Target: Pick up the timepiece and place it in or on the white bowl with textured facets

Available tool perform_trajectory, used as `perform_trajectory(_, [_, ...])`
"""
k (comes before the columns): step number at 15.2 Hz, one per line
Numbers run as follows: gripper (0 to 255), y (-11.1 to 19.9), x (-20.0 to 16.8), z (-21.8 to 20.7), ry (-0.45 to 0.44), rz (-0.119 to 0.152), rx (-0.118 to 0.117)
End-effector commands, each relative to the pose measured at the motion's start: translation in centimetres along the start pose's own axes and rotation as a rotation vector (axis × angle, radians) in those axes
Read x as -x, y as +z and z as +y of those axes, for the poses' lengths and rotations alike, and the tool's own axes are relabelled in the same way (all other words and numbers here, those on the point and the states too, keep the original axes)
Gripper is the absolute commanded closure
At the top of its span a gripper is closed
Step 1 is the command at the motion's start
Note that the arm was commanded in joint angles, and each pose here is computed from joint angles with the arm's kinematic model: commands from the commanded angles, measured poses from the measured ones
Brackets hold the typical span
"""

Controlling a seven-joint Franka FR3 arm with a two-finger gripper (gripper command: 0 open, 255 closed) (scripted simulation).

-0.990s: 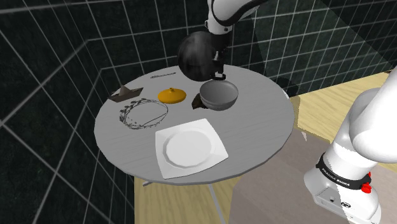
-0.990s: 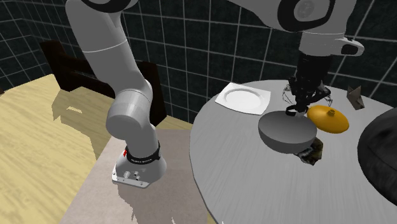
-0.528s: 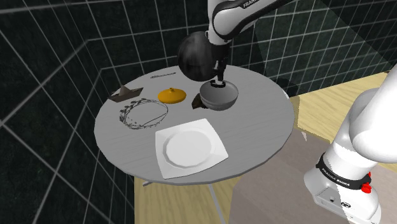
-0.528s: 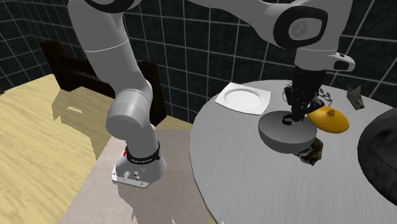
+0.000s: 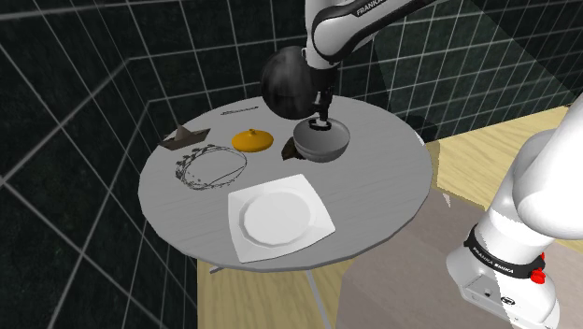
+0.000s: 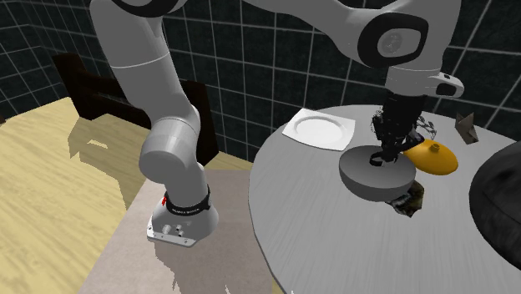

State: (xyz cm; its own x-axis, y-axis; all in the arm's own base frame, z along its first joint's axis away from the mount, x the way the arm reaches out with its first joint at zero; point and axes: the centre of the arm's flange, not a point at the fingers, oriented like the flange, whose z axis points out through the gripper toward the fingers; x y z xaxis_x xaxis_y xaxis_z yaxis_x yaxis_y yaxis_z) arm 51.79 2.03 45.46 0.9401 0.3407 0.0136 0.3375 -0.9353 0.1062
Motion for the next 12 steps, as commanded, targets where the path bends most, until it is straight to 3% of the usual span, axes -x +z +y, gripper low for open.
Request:
perform_trajectory(1, [0,0.0,0.0,0.0,0.0,0.0,0.0])
perform_trajectory(6, [0,0.0,0.0,0.0,0.0,0.0,0.0])
perform_trajectory(10, [0,-5.0,0.0,0.0,0.0,0.0,0.0])
perform_trajectory(12, [0,-5.0,0.0,0.0,0.0,0.0,0.0])
